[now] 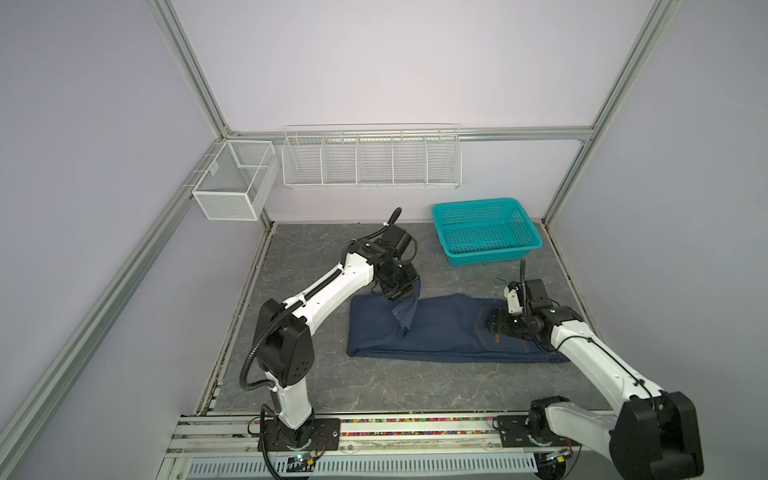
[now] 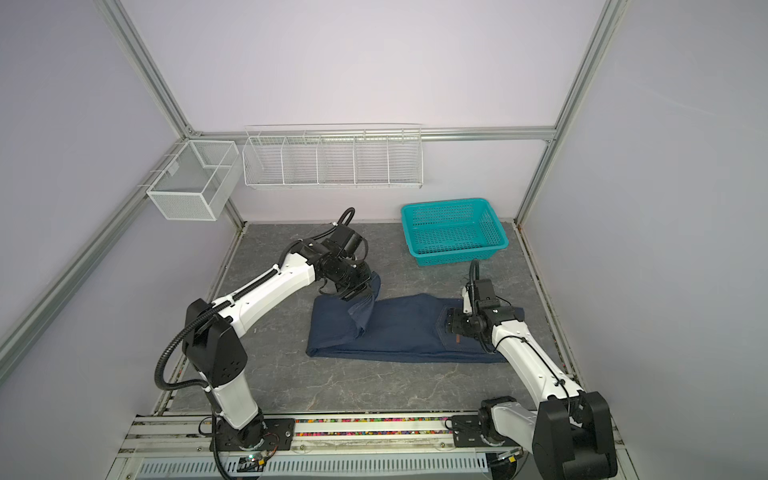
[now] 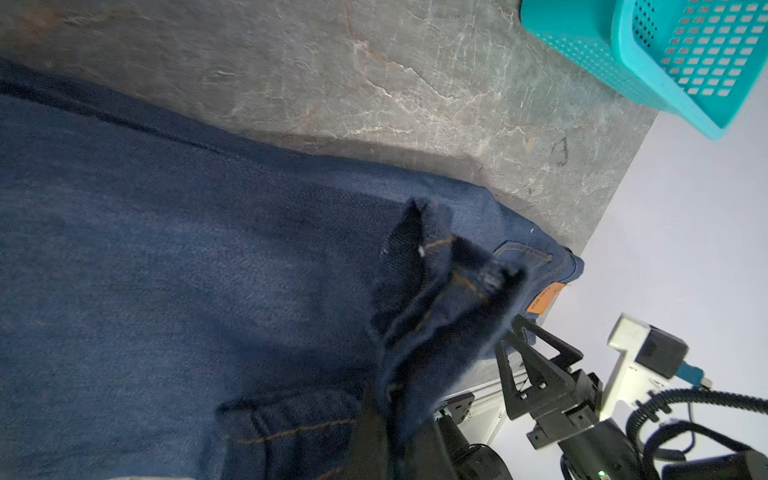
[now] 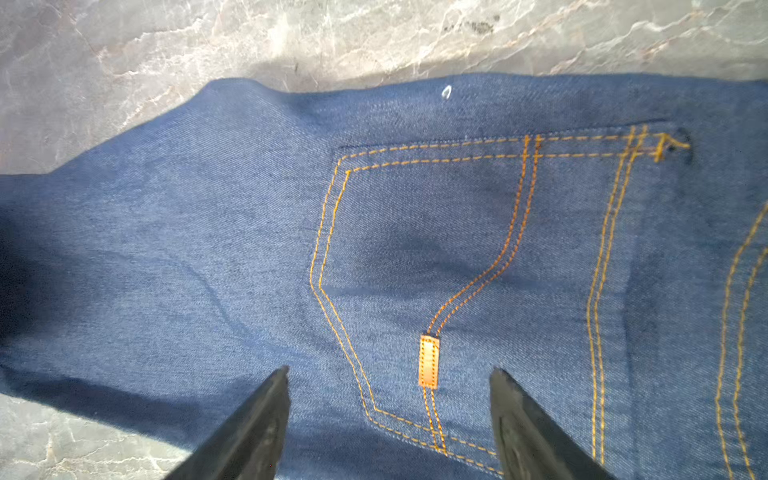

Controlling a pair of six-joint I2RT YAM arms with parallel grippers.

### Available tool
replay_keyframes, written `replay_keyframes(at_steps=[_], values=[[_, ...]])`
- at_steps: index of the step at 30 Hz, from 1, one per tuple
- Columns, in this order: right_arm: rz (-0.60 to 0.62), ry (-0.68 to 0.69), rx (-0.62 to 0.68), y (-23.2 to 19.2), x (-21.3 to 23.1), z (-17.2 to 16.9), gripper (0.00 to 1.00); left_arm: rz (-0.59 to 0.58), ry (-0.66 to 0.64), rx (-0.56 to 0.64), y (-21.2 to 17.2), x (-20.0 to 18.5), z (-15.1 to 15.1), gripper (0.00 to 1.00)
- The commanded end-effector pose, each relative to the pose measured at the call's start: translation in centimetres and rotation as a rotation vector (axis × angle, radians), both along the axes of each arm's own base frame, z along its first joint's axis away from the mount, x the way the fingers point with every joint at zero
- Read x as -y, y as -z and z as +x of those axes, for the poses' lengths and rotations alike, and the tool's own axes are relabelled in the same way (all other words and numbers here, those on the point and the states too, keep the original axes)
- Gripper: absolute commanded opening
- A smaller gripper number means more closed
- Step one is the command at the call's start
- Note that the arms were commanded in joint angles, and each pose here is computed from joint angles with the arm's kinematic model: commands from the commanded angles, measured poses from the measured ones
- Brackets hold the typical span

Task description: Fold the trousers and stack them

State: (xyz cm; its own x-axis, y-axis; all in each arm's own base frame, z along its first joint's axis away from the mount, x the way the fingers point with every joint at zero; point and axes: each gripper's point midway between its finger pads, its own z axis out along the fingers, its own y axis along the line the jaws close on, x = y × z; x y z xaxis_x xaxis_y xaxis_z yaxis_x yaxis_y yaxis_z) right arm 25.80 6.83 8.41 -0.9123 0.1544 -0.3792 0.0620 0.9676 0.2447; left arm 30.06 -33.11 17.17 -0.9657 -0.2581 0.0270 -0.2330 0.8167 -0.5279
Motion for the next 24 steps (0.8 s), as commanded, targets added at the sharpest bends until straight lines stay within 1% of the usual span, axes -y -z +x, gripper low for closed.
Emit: replay_keyframes(at_steps=[1, 6, 11, 14, 20, 24], values=[[-0.003, 0.005, 0.012, 0.0, 0.2, -0.1, 0.77, -0.028, -0.007, -0.006, 1.2, 2.0, 0.5, 0.0], [0.002, 0.001, -0.002, 0.2, 0.2, -0.3, 0.77, 0.014, 0.024, -0.011, 4.2, 3.7, 0.7, 0.0], [0.001, -0.007, -0.02, 0.6, 0.1, -0.6, 0.77, -0.014, 0.04, -0.048, 6.9, 5.6, 0.9, 0.0], [-0.002, -0.014, -0.035, 0.9, 0.1, -0.8, 0.77, -0.021, 0.065, -0.048, 7.1, 6.5, 0.6, 0.0], [-0.002, -0.022, -0.052, 1.4, 0.0, -0.7, 0.77, -0.018, 0.097, -0.054, 7.1, 6.8, -0.2, 0.0], [0.0, -0.027, -0.058, 1.6, -0.1, -0.4, 0.77, -0.023, 0.123, -0.074, 8.1, 7.4, -0.6, 0.0]])
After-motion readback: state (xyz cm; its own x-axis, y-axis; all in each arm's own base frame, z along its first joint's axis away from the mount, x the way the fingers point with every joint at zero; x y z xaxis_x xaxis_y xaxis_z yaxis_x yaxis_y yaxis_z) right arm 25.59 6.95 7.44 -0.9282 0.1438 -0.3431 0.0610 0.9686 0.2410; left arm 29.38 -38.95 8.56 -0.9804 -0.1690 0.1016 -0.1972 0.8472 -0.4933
